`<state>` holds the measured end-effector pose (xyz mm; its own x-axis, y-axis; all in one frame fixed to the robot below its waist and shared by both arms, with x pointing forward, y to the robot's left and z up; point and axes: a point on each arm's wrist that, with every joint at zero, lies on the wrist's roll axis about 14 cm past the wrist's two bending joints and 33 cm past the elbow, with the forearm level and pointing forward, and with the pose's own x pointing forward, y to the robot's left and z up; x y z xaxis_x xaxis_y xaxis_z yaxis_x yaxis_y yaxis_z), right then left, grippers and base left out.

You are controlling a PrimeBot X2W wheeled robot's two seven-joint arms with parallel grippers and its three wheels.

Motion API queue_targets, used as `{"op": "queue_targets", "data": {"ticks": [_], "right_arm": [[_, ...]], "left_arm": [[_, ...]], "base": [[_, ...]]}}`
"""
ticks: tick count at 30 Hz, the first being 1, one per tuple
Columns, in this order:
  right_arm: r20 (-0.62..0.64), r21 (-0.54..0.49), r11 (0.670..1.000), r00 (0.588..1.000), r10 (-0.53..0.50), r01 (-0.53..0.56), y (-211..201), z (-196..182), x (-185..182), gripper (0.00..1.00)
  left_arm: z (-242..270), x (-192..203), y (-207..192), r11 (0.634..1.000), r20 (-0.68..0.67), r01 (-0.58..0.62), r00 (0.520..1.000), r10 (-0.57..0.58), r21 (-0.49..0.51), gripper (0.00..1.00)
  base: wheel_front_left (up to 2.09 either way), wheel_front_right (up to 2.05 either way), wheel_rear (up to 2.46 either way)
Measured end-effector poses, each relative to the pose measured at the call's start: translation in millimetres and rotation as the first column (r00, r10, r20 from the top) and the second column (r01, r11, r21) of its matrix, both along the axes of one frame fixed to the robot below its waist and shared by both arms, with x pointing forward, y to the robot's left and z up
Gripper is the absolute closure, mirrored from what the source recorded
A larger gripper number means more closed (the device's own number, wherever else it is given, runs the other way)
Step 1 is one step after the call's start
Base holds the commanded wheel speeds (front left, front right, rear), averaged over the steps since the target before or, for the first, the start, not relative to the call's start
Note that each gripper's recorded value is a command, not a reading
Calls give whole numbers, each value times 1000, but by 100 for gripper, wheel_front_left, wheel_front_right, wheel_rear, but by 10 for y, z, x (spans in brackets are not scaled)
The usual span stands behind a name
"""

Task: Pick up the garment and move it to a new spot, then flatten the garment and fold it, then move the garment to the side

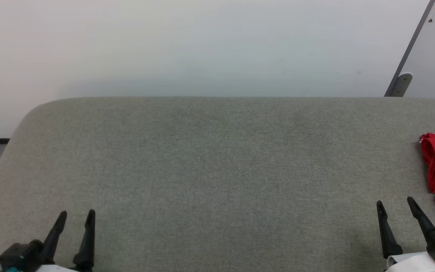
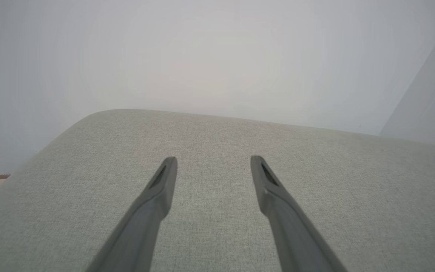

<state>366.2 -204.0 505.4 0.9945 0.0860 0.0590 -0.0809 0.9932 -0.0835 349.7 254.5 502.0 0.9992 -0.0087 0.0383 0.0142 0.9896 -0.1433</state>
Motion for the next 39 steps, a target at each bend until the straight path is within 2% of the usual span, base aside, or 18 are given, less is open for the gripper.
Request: {"op": "queue_targets", "data": {"ticks": [9,10,15,22,30,39], "right_arm": [[-13,9,1000,1000,4,-4,38,-50,-44,0],[-14,9,1000,1000,4,-4,40,-52,-45,100],[-79,29,1000,997,-3,6,53,-245,-100,100],[-121,168,984,992,-36,57,-6,-309,-109,100],[-131,324,941,990,-53,94,-27,-279,-71,100],[-152,471,873,987,-60,126,-44,-276,-46,100]], "left_arm": [[25,-19,-28,1000,10,6,1000,-6,-10,0],[33,-20,-31,1000,13,5,1000,-5,-16,100],[-188,-94,-127,998,-48,2,999,-4,-60,100],[-244,-89,-131,983,-78,-31,997,17,-178,100],[-238,-43,-135,949,-87,-63,996,38,-310,100],[-223,13,-160,895,-94,-84,994,47,-439,100]], "base": [[0,0,0],[0,0,0],[0,0,0],[0,0,0],[0,0,0],[0,0,0]]}}
